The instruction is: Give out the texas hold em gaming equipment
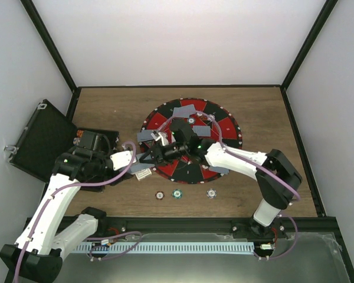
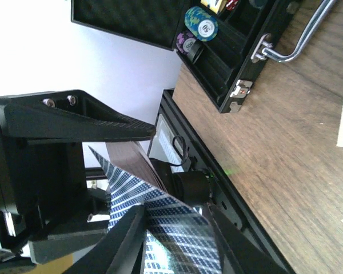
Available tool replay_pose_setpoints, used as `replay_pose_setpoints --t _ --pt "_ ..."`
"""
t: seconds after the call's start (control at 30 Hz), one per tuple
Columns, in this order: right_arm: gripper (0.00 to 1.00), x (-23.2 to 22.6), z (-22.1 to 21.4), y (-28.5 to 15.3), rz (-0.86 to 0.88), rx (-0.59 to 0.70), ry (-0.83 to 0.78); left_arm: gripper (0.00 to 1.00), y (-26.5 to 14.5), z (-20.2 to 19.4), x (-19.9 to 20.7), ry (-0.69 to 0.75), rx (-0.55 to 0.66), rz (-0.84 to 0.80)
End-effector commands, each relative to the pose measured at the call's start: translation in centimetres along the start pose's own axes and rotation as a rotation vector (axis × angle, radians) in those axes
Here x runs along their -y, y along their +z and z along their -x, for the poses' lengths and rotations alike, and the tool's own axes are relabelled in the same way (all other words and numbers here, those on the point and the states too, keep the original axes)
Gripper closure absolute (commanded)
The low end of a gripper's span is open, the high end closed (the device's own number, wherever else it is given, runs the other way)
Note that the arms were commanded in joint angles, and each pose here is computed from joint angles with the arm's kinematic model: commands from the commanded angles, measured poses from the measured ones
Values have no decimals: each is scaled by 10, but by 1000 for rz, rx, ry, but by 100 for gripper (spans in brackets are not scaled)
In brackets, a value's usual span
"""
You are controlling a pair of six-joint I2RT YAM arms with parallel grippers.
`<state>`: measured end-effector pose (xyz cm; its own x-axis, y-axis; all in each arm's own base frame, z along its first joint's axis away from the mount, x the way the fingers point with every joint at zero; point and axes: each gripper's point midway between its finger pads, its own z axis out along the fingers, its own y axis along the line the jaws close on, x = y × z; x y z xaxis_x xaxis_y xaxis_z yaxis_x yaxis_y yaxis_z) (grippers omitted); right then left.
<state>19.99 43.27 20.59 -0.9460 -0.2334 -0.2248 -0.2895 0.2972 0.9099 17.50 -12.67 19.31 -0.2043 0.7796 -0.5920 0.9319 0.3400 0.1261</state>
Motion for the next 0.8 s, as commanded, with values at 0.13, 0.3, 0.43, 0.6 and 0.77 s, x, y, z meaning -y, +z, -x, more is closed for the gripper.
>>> replay_pose_setpoints --t 0.13,0.3,0.43,0.6,0.77 --pt "93 -3 9 -32 -19 85 28 95 -2 9 2 26 50 -5" --pt "99 0 15 -53 -11 127 39 95 10 -7 1 23 4 4" --pt "99 23 34 -95 -50 211 65 95 27 -32 6 15 -62 -7" --pt "99 83 64 -164 -189 350 117 95 46 -56 12 15 -108 -14" --pt "99 155 92 -224 -387 464 169 95 66 -76 15 16 -151 -29"
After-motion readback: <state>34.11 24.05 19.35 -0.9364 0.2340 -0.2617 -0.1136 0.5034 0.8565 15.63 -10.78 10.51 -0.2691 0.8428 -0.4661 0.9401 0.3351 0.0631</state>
